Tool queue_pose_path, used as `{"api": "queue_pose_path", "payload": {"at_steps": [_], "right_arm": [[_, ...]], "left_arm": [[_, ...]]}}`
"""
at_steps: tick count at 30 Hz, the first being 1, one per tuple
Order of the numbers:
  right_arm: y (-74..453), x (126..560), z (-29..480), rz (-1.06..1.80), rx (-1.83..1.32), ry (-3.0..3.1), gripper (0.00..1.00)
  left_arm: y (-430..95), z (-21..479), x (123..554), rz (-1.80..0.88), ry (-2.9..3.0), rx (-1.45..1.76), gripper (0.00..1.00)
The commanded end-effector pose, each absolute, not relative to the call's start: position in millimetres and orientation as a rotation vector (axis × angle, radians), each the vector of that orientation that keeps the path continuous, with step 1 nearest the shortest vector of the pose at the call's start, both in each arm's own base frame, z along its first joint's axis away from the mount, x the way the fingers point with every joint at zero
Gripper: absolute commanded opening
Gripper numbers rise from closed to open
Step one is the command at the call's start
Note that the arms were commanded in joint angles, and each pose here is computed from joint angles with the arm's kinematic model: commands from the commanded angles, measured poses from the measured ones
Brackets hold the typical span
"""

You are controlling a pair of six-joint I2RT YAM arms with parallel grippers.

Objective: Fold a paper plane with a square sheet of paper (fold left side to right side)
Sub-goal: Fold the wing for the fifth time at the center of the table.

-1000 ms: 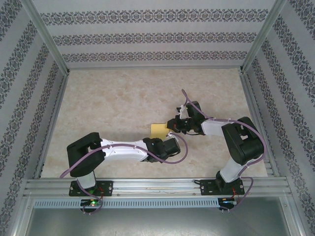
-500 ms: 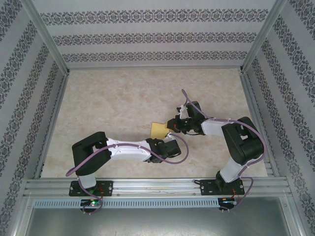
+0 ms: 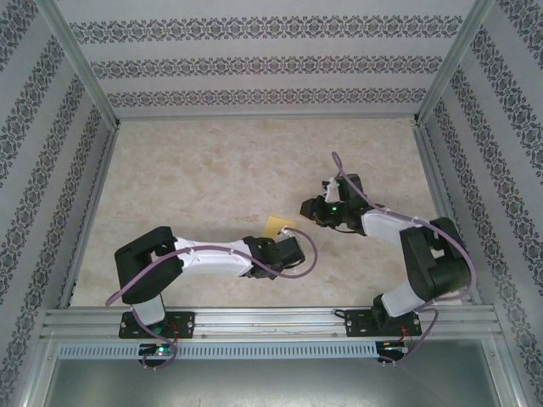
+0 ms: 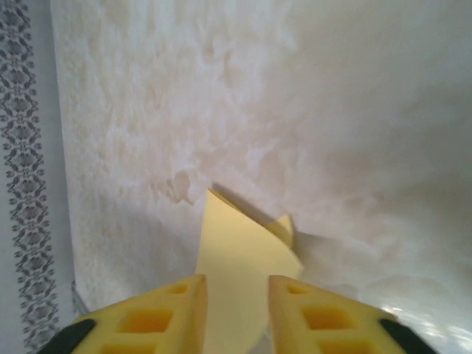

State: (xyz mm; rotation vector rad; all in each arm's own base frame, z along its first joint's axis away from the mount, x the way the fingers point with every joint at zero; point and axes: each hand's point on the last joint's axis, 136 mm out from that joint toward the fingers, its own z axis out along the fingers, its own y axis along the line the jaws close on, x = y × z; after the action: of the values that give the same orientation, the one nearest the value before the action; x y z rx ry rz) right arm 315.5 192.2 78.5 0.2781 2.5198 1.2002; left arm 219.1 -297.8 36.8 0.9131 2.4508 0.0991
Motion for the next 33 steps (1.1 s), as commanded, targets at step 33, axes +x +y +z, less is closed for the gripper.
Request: {"api": "queue_pose_path", "payload": {"at_steps": [33], "right_arm": [[195, 276, 73, 1.188, 0.108, 2.391, 0.47]], "left_arm": [[-323, 86, 253, -1.313, 2.428, 0.109, 0.0]]}}
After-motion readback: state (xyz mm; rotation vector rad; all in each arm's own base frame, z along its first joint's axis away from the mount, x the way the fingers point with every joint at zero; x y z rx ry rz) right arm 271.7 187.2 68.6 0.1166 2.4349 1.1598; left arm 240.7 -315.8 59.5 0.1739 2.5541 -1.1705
